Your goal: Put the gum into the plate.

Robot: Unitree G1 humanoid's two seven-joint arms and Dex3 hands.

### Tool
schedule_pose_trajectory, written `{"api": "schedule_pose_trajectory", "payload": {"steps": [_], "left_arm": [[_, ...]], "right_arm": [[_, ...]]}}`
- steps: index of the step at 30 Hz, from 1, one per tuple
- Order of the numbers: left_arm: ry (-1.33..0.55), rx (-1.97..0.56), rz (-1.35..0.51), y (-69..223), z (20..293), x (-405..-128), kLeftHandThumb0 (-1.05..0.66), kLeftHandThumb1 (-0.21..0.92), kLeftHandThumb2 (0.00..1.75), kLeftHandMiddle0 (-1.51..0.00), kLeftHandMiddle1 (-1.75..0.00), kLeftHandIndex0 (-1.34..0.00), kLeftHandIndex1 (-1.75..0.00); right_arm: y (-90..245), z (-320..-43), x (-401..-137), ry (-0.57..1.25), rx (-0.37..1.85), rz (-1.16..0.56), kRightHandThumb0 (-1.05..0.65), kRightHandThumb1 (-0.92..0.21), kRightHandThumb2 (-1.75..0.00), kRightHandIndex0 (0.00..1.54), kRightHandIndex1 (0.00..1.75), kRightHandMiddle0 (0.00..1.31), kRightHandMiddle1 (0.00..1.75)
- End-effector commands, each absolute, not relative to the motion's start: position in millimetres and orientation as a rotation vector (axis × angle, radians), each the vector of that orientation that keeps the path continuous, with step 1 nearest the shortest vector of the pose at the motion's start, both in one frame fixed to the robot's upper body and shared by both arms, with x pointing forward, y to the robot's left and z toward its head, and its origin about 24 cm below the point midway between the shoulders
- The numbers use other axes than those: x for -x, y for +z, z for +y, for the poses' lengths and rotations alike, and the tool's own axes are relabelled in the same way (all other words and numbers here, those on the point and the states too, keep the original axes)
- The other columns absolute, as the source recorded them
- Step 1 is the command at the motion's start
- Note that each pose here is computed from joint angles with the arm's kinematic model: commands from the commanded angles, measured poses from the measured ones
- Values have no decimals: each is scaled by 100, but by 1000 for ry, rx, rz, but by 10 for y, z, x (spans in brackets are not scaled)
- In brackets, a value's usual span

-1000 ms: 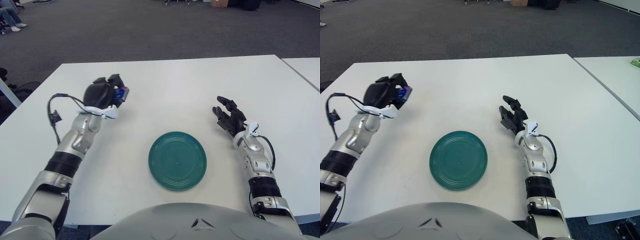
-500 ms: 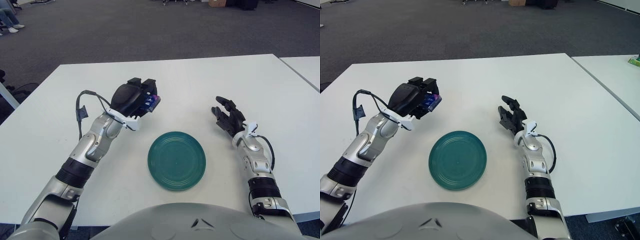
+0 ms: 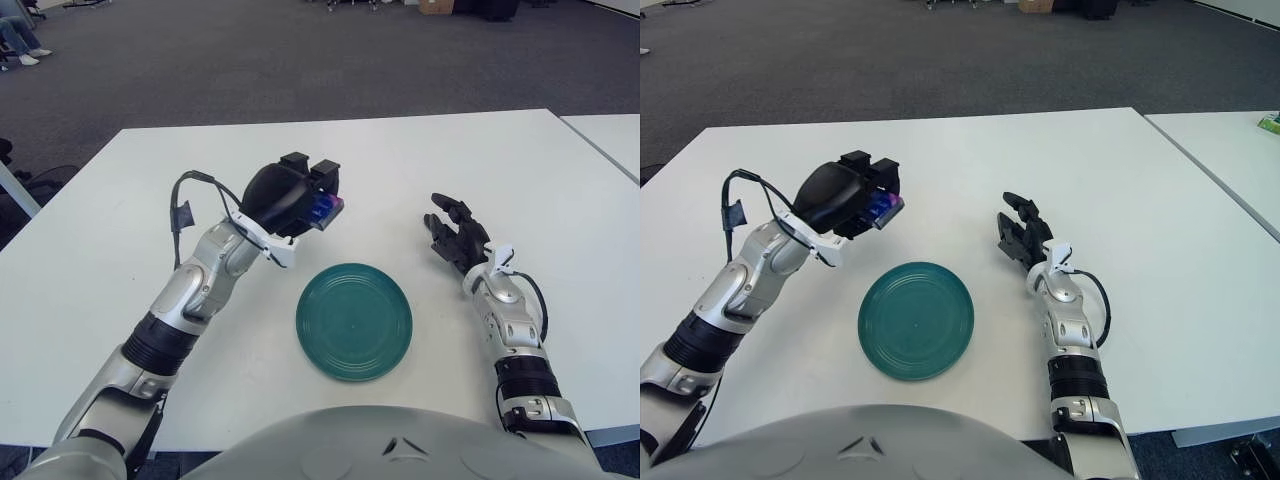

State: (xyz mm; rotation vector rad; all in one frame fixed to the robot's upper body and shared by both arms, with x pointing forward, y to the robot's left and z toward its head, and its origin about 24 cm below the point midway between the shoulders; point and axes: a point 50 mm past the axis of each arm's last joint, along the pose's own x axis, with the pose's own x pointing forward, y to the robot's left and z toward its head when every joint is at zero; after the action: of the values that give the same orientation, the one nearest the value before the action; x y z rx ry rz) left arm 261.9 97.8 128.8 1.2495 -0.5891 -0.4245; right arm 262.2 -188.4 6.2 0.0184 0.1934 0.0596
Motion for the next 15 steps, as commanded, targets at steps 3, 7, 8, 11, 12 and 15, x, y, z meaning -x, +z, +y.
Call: {"api": "schedule_pose_trajectory", "payload": {"steps": [3, 7, 8, 11, 12, 15], "left_arm": [[-470, -1261, -662, 1352, 860, -2572, -45, 44, 116, -117, -175, -52, -175], [-511, -1246, -688, 1335, 790, -2526, -44, 47, 113, -116, -175, -50, -175], [-524, -1241, -692, 1326, 767, -2509, -44, 47, 112, -116, -175, -50, -175], [-564, -1231, -700, 1293, 704, -2456, -43, 48, 110, -114, -175, -49, -175], [-575, -1230, -702, 1281, 689, -2438, -43, 49, 110, -113, -175, -49, -175], [-595, -1240, -736, 1246, 645, -2393, -43, 49, 110, -113, -175, -48, -175]], "right_arm": [[-46, -1872, -2541, 52, -14, 253, -53, -92, -77, 36, 0, 0, 59], [-48, -1875, -2543, 47, 3, 258, -53, -92, -77, 37, 1, 0, 59], [-50, -1876, -2545, 47, 8, 260, -53, -92, -77, 37, 1, 0, 59], [-54, -1873, -2544, 44, 17, 266, -53, -92, -79, 37, 1, 0, 59], [-56, -1870, -2541, 43, 18, 268, -53, -92, -79, 37, 1, 0, 59], [-61, -1868, -2539, 36, 21, 274, -53, -92, -80, 37, 0, 0, 59]]}}
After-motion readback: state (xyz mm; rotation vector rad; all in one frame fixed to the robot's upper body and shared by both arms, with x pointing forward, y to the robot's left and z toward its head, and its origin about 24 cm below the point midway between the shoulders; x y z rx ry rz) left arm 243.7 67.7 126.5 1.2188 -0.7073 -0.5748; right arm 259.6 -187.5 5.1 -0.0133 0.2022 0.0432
